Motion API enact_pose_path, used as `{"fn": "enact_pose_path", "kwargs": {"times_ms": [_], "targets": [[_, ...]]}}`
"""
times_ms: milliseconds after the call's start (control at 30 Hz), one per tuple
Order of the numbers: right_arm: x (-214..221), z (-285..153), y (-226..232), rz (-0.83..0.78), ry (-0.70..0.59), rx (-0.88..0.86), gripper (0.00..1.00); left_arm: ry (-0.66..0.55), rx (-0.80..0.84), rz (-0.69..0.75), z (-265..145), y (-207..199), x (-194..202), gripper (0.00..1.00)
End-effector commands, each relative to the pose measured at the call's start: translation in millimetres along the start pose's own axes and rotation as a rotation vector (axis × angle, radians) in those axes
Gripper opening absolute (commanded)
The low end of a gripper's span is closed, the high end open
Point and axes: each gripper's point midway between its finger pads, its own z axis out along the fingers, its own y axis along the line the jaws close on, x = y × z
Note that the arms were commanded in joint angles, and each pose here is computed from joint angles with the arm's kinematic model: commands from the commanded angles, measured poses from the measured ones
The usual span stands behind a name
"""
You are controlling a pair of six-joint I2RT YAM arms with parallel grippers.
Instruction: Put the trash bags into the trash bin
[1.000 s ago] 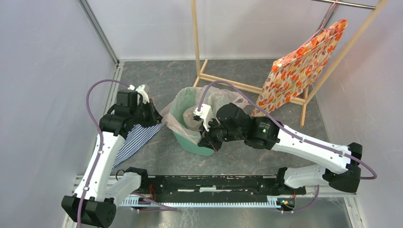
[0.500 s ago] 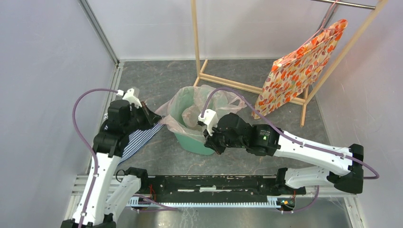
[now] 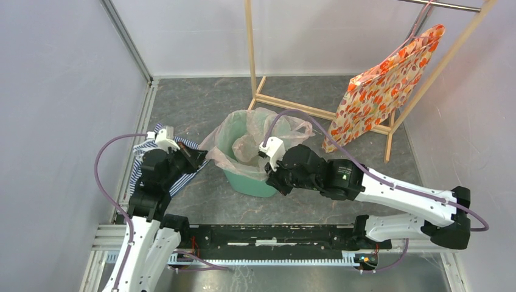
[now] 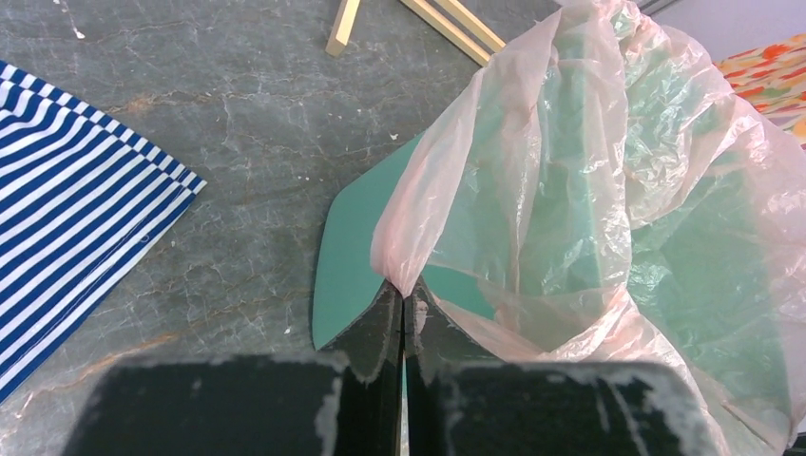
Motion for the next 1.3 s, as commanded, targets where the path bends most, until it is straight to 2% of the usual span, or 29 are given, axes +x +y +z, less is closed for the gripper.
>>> {"fn": "enact_pose_path", "kwargs": {"times_ms": [0,167,267,333,533,700,900,1067,1267], "targets": [[-33.4,-28.5,-6.2,0.052,-0.102,0.047,0.13,-0.125,0.062,-0.017,0.6,-9.7,-19.4,0.02],[-53.7,-57.0,-11.8,0.144,-0.184,0.081,0.44,-0.184,0.115,0.030,-5.1,-20.8,-31.5,0.02],[-63.3,-75.5,-26.7,0.217,-0.252,0.158,0.60,-0.207,0.134,0.057,-6.9,-24.1,-35.6,0.02],[-65.8,-86.1,-43.7,0.268,-0.288,0.250,0.68,-0.221,0.146,0.071,-7.8,-26.0,-37.2,0.02],[-73.4,-108.3,-77.9,0.373,-0.370,0.445,0.80,-0.270,0.186,0.124,-13.5,-33.1,-44.2,0.02],[-80.4,-118.3,-95.5,0.407,-0.401,0.556,0.80,-0.271,0.220,0.159,-16.6,-39.2,-43.6,0.02],[-76.6,-97.8,-102.6,0.442,-0.378,0.573,0.76,-0.288,0.241,0.186,-20.6,-40.3,-41.2,0.02],[-74.4,-75.0,-99.3,0.493,-0.382,0.481,0.71,-0.288,0.240,0.199,-21.8,-38.5,-38.8,0.02],[-65.1,-65.5,-88.6,0.504,-0.361,0.408,0.55,-0.287,0.237,0.208,-22.7,-36.8,-36.5,0.02]]}}
